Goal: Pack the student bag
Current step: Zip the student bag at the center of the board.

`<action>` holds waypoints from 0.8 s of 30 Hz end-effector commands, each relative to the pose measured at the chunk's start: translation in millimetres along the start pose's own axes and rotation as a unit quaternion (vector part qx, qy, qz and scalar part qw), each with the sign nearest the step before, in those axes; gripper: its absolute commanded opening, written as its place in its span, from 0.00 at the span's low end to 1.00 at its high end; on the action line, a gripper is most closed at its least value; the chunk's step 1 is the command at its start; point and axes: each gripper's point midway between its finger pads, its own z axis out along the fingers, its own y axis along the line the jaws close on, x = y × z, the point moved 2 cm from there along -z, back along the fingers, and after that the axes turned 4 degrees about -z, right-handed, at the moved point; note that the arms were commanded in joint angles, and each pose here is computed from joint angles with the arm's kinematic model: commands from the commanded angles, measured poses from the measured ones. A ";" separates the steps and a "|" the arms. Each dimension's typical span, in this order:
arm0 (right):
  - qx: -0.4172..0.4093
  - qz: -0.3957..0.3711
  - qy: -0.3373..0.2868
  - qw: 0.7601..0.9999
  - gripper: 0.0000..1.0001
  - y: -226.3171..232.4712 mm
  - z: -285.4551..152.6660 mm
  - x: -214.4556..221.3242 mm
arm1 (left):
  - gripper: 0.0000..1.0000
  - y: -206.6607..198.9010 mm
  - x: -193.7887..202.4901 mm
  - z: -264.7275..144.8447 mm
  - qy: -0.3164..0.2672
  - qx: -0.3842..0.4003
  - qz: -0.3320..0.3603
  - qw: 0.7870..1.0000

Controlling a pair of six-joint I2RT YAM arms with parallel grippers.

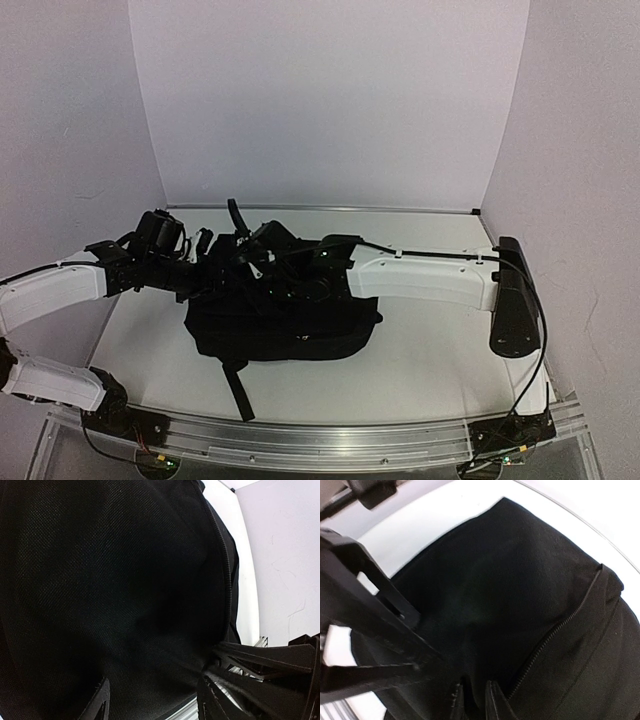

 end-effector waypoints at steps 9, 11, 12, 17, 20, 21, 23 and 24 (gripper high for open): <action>0.081 0.071 -0.050 0.993 0.00 -34.1 -32.5 -34.2 | 0.64 -48.3 -1.6 -7.5 -0.010 0.105 0.102 0.989; 0.060 0.091 -0.050 0.993 0.00 -36.4 -32.4 -37.0 | 0.63 -58.0 -2.0 -6.9 -0.015 0.134 0.106 0.985; 0.043 0.102 -0.051 0.993 0.00 -37.2 -30.8 -38.4 | 0.62 -64.9 -3.7 -8.3 -0.024 0.151 0.113 0.982; -0.051 0.160 -0.071 0.983 0.00 -43.2 -34.3 -49.9 | 0.52 -77.3 -3.2 -6.4 -0.032 0.179 0.139 0.973; -0.107 0.194 -0.093 0.971 0.00 -51.7 -45.4 -59.1 | 0.48 -81.4 -3.5 -5.2 -0.032 0.190 0.145 0.971; -0.127 0.206 -0.098 0.965 0.00 -55.5 -45.7 -59.4 | 0.47 -82.3 -3.1 -5.4 -0.032 0.192 0.147 0.970; -0.161 0.221 -0.108 0.956 0.00 -59.5 -50.2 -61.3 | 0.47 -88.0 -5.2 -7.6 -0.040 0.205 0.155 0.966; -0.177 0.225 -0.111 0.952 0.00 -59.5 -52.2 -61.3 | 0.47 -90.2 -6.2 -8.2 -0.044 0.211 0.158 0.964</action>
